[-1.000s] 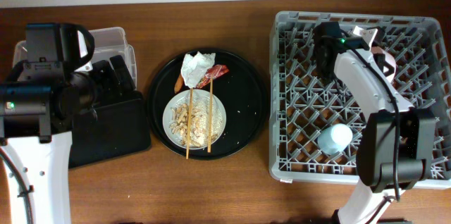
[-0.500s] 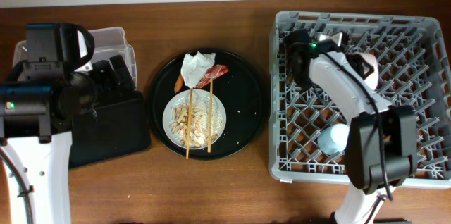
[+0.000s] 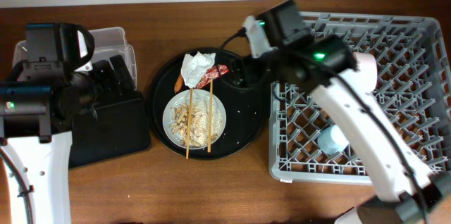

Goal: Sort waste into correct bins and load items into the dishwasher rack

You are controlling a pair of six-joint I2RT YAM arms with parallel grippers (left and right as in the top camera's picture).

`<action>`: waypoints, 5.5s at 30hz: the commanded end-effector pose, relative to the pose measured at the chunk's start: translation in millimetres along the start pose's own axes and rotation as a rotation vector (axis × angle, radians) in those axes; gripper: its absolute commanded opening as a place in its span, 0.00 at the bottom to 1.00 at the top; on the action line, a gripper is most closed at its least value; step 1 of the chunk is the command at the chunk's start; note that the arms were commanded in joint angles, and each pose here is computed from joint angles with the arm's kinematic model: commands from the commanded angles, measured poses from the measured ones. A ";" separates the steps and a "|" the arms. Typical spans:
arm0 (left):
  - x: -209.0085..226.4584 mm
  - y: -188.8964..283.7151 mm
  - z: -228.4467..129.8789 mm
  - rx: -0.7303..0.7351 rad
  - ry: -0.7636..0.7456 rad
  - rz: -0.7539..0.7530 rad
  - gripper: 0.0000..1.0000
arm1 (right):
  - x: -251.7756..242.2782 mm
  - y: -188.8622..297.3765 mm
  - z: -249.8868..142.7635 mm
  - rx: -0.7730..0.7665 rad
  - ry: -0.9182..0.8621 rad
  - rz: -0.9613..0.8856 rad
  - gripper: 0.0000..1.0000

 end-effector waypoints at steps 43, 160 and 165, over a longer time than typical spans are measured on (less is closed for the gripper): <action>0.0 2.0 2.1 -0.009 0.014 -0.004 0.99 | -143.9 -58.7 -96.8 0.309 -0.501 -0.417 0.38; 0.0 2.0 2.1 -0.009 0.014 -0.004 0.99 | -77.8 32.3 -261.9 -0.873 0.072 -0.697 0.98; 0.0 2.0 2.1 -0.009 0.014 -0.004 0.99 | -82.1 17.3 -269.4 -0.841 0.062 -0.688 0.98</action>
Point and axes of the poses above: each gripper's point midway between its finger pads, its own y axis back along the fingers, its own x axis along the line the jaws close on, z = x × y, the point moved 6 cm from there along y, back along the fingers, and after that the axes turned 14 degrees about y, right-handed, at the moved point
